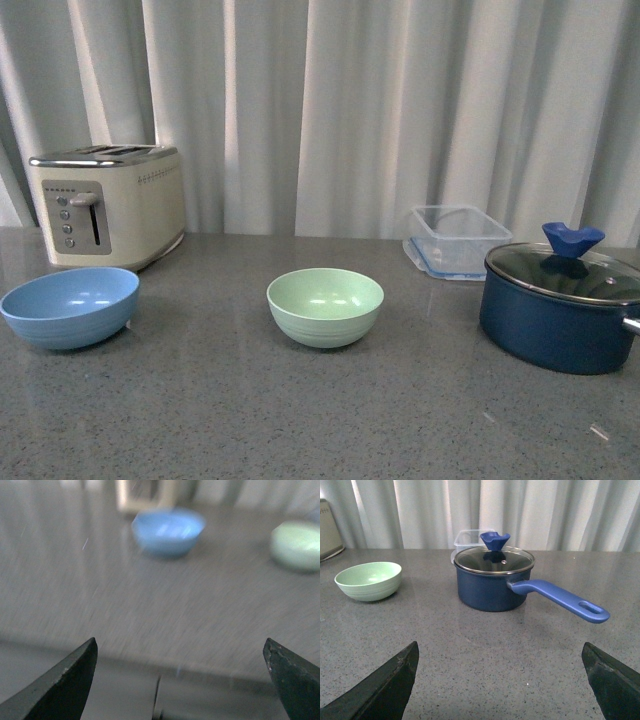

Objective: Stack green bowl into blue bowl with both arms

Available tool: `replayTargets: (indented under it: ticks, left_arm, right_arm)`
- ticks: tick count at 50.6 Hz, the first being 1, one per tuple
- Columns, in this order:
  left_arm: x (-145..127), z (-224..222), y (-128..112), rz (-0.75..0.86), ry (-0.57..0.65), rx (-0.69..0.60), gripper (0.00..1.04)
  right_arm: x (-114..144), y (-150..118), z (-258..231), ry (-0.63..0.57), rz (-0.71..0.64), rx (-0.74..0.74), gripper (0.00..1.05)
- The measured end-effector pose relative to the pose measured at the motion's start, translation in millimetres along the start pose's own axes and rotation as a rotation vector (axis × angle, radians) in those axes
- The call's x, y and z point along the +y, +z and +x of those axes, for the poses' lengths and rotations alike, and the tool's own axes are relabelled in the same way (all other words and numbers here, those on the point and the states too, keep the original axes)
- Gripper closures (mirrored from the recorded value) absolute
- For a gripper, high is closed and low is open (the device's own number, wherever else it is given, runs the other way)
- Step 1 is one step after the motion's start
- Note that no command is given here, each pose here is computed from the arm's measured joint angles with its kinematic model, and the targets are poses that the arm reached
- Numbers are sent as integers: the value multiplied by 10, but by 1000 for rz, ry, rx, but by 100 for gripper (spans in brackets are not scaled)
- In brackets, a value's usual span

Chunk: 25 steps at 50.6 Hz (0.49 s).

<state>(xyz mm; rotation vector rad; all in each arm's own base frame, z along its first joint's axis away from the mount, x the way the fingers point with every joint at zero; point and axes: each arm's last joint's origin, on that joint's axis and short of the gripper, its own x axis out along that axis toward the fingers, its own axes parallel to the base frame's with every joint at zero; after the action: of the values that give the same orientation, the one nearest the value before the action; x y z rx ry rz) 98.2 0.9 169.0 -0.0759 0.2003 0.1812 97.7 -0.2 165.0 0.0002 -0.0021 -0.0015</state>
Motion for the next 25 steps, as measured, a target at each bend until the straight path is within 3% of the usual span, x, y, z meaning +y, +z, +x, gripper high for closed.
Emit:
replayTargets:
  ticks: [4, 8, 18, 25]
  left_arm:
    - [37, 82, 38, -31, 211, 192, 7]
    - [68, 222, 100, -69, 269, 237, 7]
    - [123, 597, 445, -111, 245, 177, 7]
    - [213, 1002, 708, -94, 249, 227, 7]
  right_arm:
    - [0, 1, 0, 0, 0, -1, 10]
    - [0, 0, 0, 1, 0, 0, 10]
    - [0, 0, 0, 0, 0, 0, 10]
    - [0, 0, 0, 0, 0, 0, 10]
